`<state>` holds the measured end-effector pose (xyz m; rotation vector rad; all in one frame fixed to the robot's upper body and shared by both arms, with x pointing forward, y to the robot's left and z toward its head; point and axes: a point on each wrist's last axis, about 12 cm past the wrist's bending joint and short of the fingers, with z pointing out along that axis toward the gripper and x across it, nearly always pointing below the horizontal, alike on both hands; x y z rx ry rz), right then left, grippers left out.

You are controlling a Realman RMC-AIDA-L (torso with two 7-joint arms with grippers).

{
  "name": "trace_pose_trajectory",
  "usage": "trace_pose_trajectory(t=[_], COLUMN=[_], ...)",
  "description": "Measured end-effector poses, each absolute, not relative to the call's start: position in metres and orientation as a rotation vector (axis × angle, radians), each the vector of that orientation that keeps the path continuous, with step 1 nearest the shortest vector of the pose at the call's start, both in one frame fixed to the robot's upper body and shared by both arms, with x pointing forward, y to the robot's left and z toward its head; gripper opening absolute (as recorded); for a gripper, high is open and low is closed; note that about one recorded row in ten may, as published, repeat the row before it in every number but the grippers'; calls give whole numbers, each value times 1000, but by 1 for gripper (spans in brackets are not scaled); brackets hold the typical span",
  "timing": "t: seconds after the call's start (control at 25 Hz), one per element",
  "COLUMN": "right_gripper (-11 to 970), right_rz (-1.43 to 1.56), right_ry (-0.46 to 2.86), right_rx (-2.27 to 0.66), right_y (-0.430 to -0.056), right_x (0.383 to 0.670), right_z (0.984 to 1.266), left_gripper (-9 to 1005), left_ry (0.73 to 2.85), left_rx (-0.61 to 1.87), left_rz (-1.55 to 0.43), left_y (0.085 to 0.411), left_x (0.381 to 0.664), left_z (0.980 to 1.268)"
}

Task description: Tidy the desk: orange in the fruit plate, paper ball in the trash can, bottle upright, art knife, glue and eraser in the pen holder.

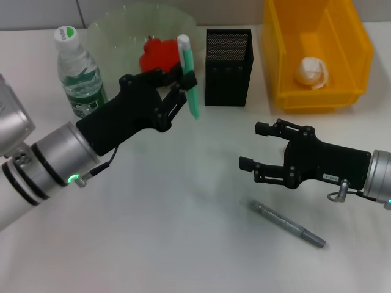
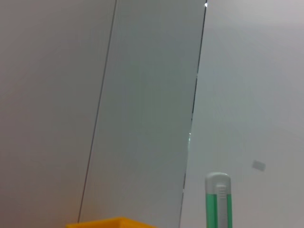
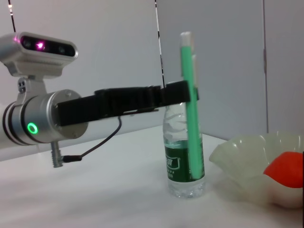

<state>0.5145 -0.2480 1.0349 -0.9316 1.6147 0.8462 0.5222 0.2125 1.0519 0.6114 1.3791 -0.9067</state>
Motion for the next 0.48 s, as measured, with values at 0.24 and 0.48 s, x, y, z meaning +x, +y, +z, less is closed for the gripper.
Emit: trace_pose_trajectory(t=[0.24, 0.48], right_gripper=[771, 770], right_rz=[846, 846], right_ry=[1616, 1616], right_rx=[-932, -931], right_y=[-248, -248], right_x=[514, 514], right_z=[1034, 1034], left_gripper=[183, 182], left_ry=[1360, 1366], left_rx=[588, 564], left_rz=[-842, -823], left_y=[202, 198], left_x=[528, 534], left_z=[1053, 1055])
